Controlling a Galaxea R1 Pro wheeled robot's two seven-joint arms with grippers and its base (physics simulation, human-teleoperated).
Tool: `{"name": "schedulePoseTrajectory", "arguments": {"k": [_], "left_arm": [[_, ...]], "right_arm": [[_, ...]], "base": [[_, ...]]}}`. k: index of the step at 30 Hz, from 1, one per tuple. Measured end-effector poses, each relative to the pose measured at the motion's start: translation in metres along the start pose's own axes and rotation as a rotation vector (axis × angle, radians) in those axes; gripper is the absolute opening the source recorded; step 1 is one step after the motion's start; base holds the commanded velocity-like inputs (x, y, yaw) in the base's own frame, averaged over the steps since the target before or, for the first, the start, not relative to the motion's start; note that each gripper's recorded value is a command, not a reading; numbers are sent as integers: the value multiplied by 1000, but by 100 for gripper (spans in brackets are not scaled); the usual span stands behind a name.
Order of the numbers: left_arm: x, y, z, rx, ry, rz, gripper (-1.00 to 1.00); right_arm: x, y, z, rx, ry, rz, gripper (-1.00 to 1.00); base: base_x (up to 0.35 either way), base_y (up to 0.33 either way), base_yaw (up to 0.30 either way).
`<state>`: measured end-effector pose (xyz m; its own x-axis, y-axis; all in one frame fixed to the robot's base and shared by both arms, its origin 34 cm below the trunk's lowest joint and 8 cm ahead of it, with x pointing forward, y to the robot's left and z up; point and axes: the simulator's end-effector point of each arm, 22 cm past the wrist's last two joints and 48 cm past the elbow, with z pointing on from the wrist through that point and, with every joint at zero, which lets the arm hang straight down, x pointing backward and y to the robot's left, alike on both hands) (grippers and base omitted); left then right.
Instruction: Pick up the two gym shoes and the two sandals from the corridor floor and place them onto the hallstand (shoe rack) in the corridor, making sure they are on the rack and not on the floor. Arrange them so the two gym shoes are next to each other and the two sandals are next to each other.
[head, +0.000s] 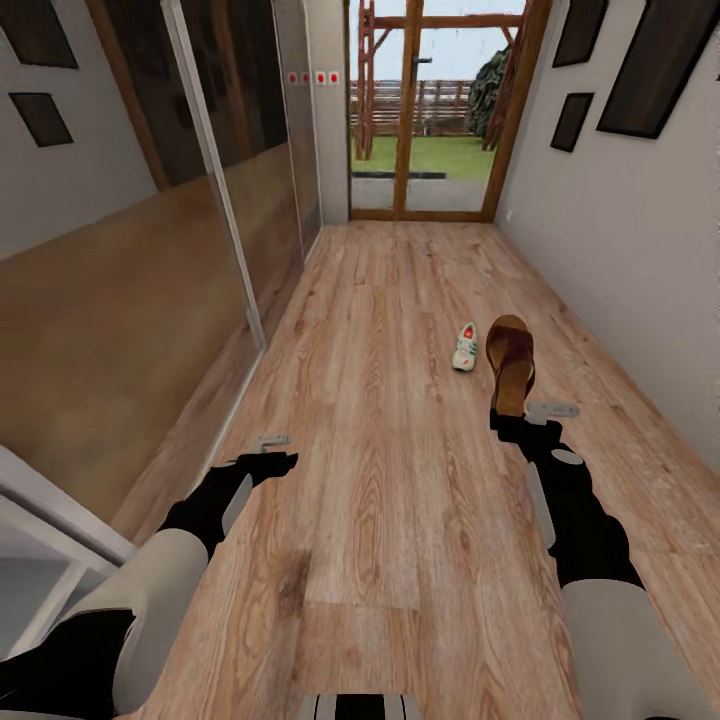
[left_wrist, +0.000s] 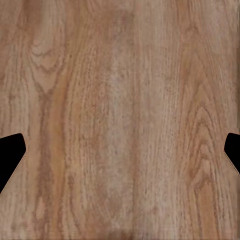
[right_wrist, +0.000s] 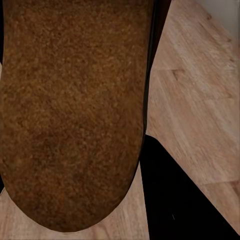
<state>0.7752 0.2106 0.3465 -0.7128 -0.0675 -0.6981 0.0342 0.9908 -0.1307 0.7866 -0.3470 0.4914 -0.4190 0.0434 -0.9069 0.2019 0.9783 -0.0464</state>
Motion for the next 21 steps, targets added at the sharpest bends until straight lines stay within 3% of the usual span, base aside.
{"name": "schedulePoseTrajectory", "arguments": {"k": [21], "left_arm": [[-70,-11,-51,8,-119,14,100]], "right_arm": [[-77,-5,-39,-5,-118,24,-100]], "base": [[0,0,0]]}}
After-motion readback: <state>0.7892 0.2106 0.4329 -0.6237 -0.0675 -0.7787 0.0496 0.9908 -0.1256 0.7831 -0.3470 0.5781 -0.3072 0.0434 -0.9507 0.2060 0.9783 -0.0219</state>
